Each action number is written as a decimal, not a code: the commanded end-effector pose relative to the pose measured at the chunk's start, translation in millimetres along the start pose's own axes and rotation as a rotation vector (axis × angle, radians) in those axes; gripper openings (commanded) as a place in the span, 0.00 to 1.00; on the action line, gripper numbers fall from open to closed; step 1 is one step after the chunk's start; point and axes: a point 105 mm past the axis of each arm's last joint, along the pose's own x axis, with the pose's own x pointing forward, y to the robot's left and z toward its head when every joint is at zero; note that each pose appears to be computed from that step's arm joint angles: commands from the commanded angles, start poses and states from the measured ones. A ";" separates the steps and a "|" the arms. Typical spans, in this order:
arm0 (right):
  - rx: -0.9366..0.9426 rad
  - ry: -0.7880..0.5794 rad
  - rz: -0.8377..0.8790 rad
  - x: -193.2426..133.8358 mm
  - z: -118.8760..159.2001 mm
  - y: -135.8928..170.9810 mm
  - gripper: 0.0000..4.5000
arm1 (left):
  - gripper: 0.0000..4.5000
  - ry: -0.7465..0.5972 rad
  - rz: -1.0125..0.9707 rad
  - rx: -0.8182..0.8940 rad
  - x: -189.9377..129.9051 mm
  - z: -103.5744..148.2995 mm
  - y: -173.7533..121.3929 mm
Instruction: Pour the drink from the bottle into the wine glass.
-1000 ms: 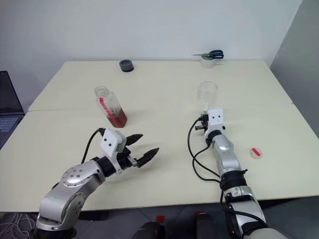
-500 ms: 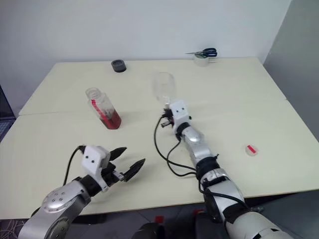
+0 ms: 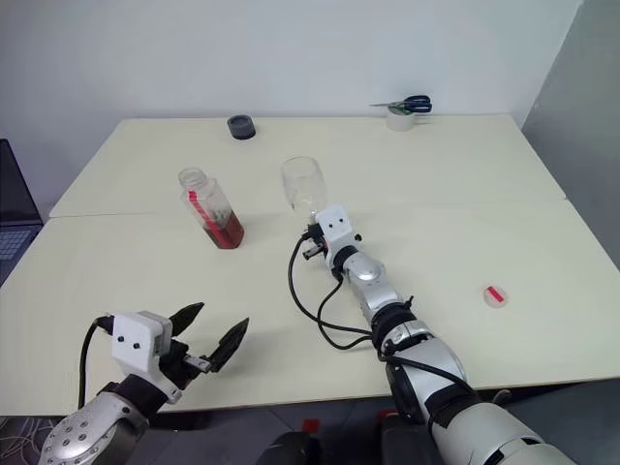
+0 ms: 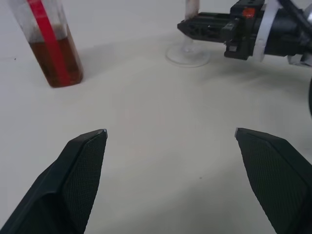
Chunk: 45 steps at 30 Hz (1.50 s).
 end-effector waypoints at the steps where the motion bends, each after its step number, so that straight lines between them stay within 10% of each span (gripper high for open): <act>1: -0.013 -0.075 0.002 6.6 22.2 4.2 0.04 | 1.00 -0.019 0.001 0.027 -3.9 -3.9 4.7; 4: -0.022 -0.076 0.006 5.5 21.4 3.5 0.04 | 1.00 -0.020 -0.011 0.030 -4.8 -11.2 3.9; 17: -0.072 -0.064 0.011 1.9 15.5 0.8 1.00 | 1.00 -0.059 -0.041 0.046 5.3 -9.2 -4.4; 33: -0.038 -0.034 0.017 -9.4 2.2 -14.2 1.00 | 1.00 -0.073 -0.028 0.025 19.6 8.8 -12.3; 38: -0.083 0.004 0.039 -62.5 -21.7 -56.5 1.00 | 1.00 -0.074 0.101 0.002 36.9 3.6 10.4; 45: -0.177 -0.009 0.238 -171.5 50.0 -69.5 1.00 | 1.00 -0.187 0.284 0.020 66.5 34.9 32.1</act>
